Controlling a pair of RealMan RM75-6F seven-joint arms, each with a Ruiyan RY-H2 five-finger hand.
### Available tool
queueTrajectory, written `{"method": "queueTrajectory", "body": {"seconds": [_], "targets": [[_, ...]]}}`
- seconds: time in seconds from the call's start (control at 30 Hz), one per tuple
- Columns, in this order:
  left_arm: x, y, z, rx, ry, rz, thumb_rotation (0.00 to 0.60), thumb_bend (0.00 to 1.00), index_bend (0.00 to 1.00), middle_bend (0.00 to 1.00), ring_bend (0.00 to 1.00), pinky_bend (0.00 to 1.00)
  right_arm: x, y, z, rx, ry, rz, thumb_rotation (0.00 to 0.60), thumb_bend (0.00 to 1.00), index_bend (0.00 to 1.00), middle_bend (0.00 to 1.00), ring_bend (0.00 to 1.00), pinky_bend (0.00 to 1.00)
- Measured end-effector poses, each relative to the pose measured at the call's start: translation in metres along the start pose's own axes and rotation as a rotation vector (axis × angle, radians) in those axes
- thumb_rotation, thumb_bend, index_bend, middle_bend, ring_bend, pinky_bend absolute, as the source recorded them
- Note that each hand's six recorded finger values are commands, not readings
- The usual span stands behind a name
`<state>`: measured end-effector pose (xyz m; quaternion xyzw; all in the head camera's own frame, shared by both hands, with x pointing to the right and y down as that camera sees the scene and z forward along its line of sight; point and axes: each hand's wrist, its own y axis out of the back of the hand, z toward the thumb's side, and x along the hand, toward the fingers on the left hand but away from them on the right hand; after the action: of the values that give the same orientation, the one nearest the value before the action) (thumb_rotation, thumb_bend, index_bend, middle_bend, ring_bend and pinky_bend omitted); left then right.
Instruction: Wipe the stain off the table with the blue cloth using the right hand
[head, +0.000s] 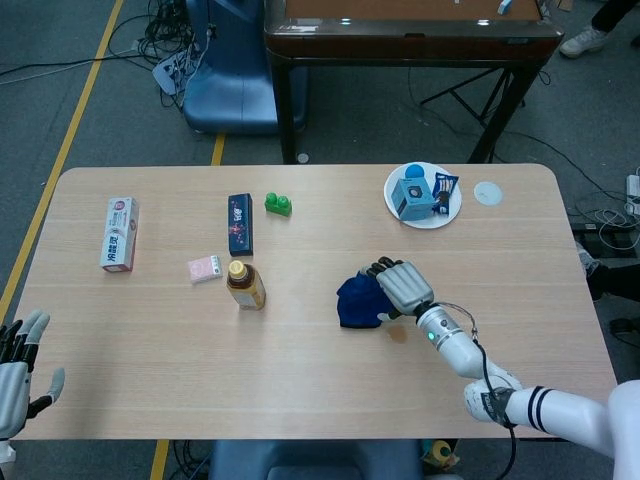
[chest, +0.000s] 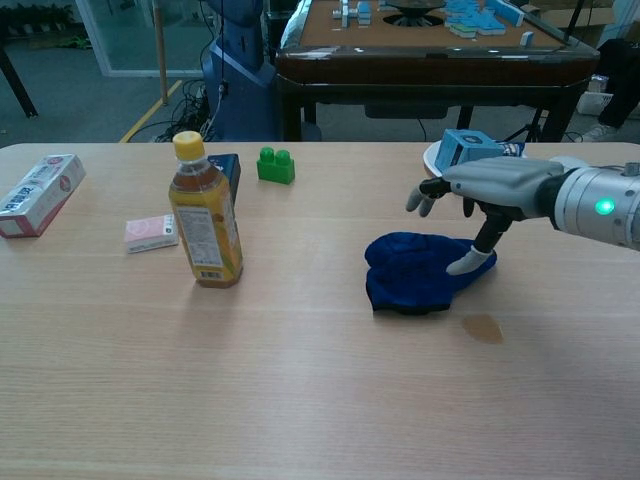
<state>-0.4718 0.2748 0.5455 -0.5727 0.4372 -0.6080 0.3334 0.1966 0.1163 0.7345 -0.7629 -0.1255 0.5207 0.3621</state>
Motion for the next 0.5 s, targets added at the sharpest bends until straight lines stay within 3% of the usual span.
{"method": "queueTrajectory", "body": {"seconds": [0.4, 0.5], "targets": [[-0.003, 0.001, -0.008, 0.003, 0.026, -0.001, 0.600, 0.38, 0.00, 0.00, 0.00, 0.00, -0.033, -0.022, 0.013, 0.032, 0.008, 0.043, 0.600, 0.36, 0.37, 0.35, 0.25, 0.41], [-0.004, 0.000, -0.010, 0.002, 0.029, -0.002, 0.600, 0.38, 0.00, 0.00, 0.00, 0.00, -0.037, -0.027, 0.012, 0.038, 0.004, 0.055, 0.600, 0.44, 0.43, 0.38, 0.28, 0.45]]}}
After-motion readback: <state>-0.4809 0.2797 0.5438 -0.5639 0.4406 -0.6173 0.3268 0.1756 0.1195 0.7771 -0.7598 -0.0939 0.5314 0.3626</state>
